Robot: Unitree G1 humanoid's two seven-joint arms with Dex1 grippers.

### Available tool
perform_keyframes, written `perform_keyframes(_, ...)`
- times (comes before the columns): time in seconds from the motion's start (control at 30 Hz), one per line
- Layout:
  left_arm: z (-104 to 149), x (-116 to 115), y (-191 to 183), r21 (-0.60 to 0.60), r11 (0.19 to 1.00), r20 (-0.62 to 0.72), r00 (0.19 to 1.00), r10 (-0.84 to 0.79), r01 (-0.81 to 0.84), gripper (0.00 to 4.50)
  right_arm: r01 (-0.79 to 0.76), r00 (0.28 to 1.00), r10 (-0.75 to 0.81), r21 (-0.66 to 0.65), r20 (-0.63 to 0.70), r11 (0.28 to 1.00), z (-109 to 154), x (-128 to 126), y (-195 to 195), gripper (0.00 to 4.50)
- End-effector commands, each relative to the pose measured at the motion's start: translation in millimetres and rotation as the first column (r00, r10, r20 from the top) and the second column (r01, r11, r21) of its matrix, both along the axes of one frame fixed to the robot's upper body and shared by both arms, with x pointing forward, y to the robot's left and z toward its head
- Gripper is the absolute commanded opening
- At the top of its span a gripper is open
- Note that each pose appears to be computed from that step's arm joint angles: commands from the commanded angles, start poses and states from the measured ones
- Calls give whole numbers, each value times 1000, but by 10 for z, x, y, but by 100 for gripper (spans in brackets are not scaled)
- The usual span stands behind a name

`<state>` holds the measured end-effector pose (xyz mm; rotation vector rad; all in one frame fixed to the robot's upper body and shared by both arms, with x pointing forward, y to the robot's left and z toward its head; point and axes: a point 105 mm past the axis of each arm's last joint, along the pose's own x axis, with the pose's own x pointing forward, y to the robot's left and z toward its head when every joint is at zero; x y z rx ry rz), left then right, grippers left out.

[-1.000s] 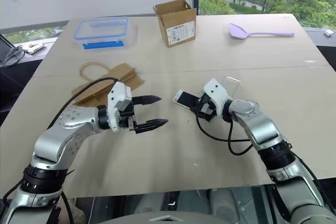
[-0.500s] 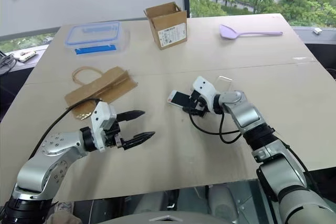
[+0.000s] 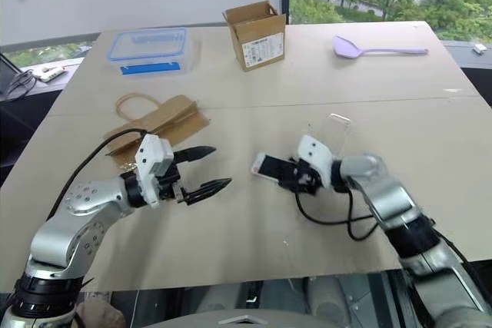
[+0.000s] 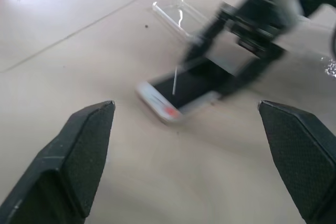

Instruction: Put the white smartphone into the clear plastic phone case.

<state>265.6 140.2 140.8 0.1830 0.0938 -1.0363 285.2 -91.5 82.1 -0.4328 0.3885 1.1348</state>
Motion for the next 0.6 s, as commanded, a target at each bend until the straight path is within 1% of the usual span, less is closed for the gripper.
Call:
perform_keyframes(0.03, 54, 40, -90, -10, 998, 6, 998, -59, 59, 450, 69, 997, -70, -34, -32, 997, -30, -275, -275, 295)
perform_keyframes(0.17, 61, 175, -219, 10, 991, 7, 991, -134, 134, 450, 150, 988, -152, -48, -37, 987, -1, -525, -567, 295)
perform_keyframes(0.27, 29, 329, -398, 78, 976, 6, 979, -202, 201, 450, 210, 977, -214, -92, -29, 973, -41, -617, -764, 295)
perform_keyframes(0.4, 74, 540, -740, 137, 938, 39, 944, -326, 318, 450, 281, 959, -283, -74, -16, 957, -34, -665, -857, 294)
perform_keyframes(0.53, 88, 684, -1106, 201, 883, 63, 893, -445, 425, 450, 311, 950, -312, -103, 12, 945, -50, -731, -929, 294)
perform_keyframes(0.6, 61, 800, -1363, 270, 843, 76, 863, -500, 465, 450, 328, 944, -330, -95, -5, 940, -48, -792, -949, 294)
